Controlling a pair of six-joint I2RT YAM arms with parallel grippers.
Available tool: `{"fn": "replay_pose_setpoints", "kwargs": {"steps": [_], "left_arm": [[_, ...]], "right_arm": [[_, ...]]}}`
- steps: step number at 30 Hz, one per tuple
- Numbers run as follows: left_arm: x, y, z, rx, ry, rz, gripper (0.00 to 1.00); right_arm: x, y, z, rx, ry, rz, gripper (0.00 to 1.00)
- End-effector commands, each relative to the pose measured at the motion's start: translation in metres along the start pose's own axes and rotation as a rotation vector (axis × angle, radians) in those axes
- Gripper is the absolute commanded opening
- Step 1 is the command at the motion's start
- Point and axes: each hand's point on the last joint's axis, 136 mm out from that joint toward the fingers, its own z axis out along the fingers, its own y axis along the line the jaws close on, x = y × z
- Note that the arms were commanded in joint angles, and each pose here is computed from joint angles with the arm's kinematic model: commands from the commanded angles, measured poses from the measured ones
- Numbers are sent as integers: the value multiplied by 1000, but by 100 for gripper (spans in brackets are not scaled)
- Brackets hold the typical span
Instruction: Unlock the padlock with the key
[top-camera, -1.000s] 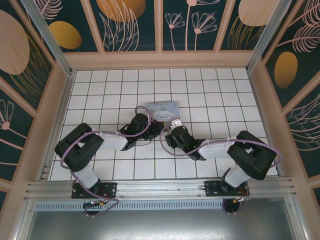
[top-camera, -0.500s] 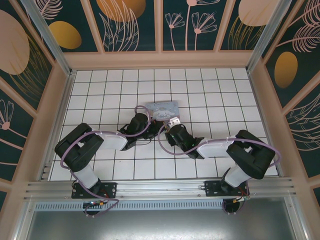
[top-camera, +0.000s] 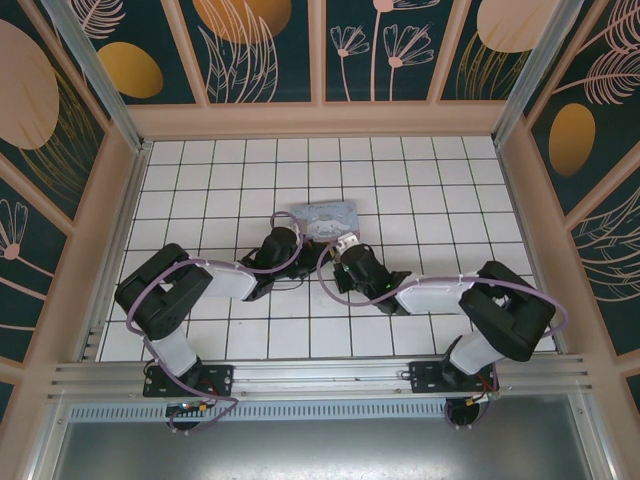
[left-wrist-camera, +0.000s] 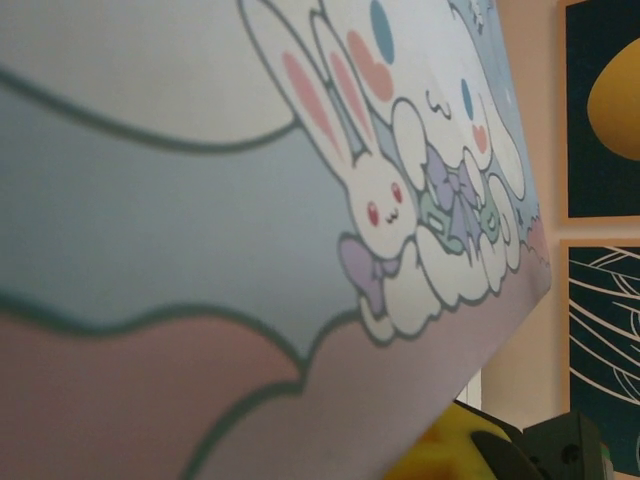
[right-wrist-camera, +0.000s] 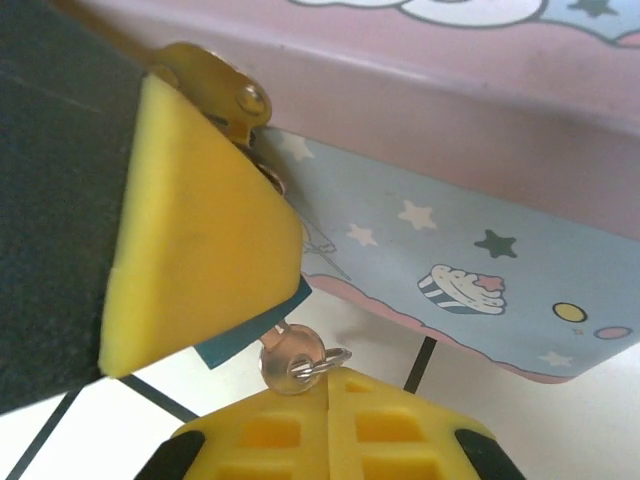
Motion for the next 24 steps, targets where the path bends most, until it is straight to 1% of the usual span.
{"fn": "replay_pose_setpoints", "kwargs": {"steps": [1,3,6,14,15,17,19,20,24], "left_arm": [[10,4,3,-3,50,16,0],[11,4,2,-2,51,16,0],[11,4,2,1,51,16,0],[11,4,3,2,51,15,0],[11,3,4,3,52,13,0],[10,2,3,5,53,10,0],[10,3,3,3,53,3,0],[10,2,3,2,54,3,0],[11,2,3,2,57,2,0]], "right_arm": [[-52,5,-11,-104,-126,104,3],[-52,4,-12,-158,-120,148,0],[-52,3,-14,-233,-113,200,0],[-39,5,-15,-290,-68,223,0],[-37,5,-15,-293,-61,227,3],[-32,4,-15,-291,-50,228,21],[-28,2,-16,-282,-44,232,32],[-25,-1,-18,-276,-45,237,34],[-19,-11,-26,-250,-59,265,35]]}}
